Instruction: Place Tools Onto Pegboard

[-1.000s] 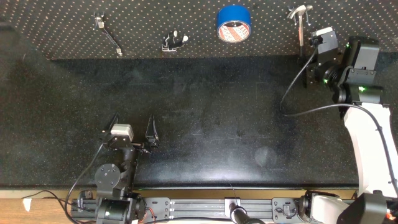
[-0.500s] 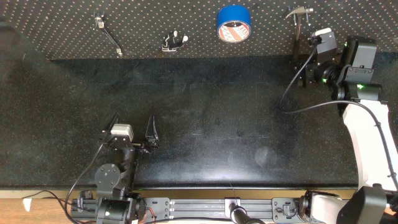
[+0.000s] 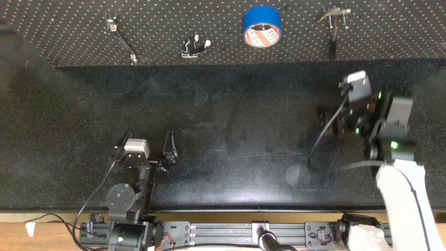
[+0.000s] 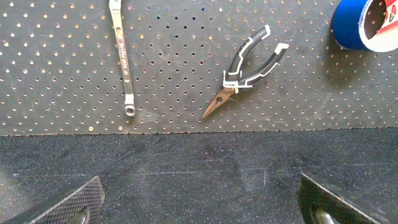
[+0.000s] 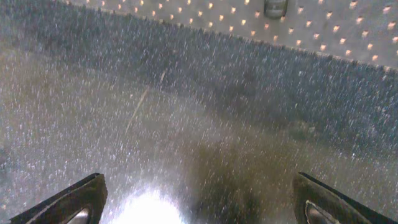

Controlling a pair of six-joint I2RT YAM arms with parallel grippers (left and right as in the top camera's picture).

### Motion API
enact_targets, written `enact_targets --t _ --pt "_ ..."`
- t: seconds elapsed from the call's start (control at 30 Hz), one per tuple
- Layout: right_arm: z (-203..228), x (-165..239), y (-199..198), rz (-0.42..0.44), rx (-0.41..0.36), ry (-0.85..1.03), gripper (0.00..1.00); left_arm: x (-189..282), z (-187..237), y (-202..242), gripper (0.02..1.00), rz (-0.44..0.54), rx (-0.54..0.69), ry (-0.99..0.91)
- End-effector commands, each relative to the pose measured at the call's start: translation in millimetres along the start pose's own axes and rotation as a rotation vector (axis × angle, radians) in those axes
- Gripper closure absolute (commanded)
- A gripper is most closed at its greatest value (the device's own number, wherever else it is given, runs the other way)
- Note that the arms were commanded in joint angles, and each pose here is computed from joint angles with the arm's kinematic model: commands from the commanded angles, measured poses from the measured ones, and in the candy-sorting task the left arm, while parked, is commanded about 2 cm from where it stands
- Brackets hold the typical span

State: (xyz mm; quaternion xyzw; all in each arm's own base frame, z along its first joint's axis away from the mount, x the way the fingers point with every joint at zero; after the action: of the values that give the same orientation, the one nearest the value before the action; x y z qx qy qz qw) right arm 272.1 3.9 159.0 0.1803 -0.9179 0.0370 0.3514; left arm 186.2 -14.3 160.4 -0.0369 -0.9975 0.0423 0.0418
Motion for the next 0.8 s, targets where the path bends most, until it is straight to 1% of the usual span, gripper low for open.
enact_targets --t 0.03,0.13,0.33,0.4,0.47,0.57,0.63,0.8 --pt "21.9 12.5 14.2 0.039 0.051 -0.111 0.042 0.6 0.5 -1.9 0.023 0.014 -0.003 0.001" --pt "34.2 23.5 23.3 0.074 0.049 -0.245 0.042 0.6 0.5 -1.9 0.023 0.014 -0.002 0.001" --pt "52.7 30.6 32.7 0.103 0.000 -0.473 0.040 0.6 0.5 -1.9 0.023 0.014 -0.002 0.001" --pt "54.0 33.9 34.3 0.118 0.026 -0.543 0.038 0.6 0.5 -1.9 0.023 0.014 -0.002 0.001" --pt "46.4 42.5 35.5 0.134 0.055 -0.600 0.038 0.6 0.5 -1.9 0.023 0.014 -0.003 0.001" --pt "42.5 48.5 35.6 0.155 0.075 -0.633 0.038 0.6 0.5 -1.9 0.023 0.014 -0.002 0.001" --pt "42.2 52.1 34.7 0.178 0.075 -0.646 0.038 0.6 0.5 -1.9 0.023 0.014 -0.002 0.001" --pt "54.1 53.0 39.0 0.171 0.059 -0.612 0.038 0.6 0.5 -1.9 0.023 0.014 -0.002 0.001"
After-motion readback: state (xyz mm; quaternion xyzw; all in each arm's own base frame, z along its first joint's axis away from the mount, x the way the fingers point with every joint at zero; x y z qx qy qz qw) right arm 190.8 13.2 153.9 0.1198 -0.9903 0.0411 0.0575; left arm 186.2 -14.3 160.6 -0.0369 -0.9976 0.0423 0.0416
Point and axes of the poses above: each gripper's point midway between its finger pads, its own x axis back along the fingers, its own y axis along the line the jaws close on, z = x × y, the point moved 6 cm from there along x, back along the fingers, and after that the axes turned 2 degrees about x, right-handed, at the moved point
